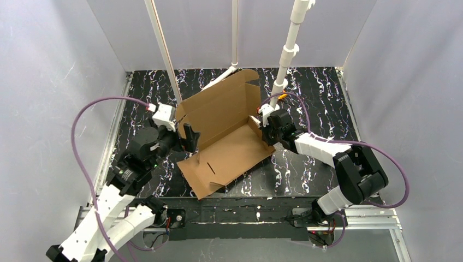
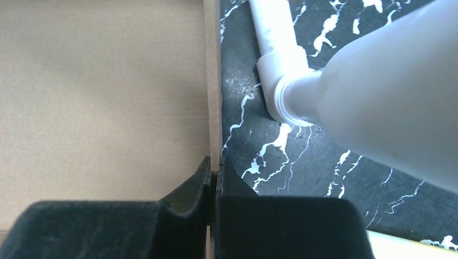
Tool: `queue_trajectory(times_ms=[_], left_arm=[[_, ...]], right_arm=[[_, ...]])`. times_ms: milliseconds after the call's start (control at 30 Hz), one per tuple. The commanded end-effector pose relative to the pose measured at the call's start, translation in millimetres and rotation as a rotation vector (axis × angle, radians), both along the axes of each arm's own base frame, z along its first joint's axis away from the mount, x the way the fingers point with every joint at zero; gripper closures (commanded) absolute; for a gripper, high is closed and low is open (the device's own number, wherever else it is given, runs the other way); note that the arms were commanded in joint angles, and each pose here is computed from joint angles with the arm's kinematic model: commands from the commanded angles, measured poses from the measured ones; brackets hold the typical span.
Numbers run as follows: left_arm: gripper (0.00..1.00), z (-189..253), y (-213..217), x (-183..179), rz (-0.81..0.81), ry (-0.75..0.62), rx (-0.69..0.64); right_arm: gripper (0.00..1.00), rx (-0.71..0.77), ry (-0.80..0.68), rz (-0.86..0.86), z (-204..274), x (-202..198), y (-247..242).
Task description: Fold the paper box
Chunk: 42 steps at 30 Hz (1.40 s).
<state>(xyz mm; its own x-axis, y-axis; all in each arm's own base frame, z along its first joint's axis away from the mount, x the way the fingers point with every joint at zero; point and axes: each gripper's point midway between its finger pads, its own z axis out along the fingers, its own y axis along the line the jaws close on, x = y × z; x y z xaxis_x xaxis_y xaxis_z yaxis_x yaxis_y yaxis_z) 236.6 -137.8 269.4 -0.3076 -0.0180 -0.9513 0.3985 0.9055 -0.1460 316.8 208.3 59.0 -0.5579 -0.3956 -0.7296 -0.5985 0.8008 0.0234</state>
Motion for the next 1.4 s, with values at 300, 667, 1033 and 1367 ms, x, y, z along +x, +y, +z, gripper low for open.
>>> queue_trajectory(times_ms=[300, 667, 1033, 1367], left_arm=[[0.13, -60.2, 37.0, -85.6, 0.235, 0.404, -0.330], [0.69, -114.8, 40.8, -18.3, 0.457, 0.392, -0.206], [0.94, -156.9, 17.4, 48.0, 0.563, 0.419, -0.186], [0.97, -182.6, -1.8, 70.7, 0.691, 0.471, -0.454]], right_arm=[[0.95, 0.101, -0.009, -0.247, 9.5, 29.7, 1.0], [0.95, 0.108, 0.009, -0.218, 5.4, 26.3, 5.2], [0.95, 0.108, 0.012, -0.207, 5.0, 25.7, 6.9], [0.95, 0.117, 0.044, -0.188, -0.1, 21.5, 11.4]])
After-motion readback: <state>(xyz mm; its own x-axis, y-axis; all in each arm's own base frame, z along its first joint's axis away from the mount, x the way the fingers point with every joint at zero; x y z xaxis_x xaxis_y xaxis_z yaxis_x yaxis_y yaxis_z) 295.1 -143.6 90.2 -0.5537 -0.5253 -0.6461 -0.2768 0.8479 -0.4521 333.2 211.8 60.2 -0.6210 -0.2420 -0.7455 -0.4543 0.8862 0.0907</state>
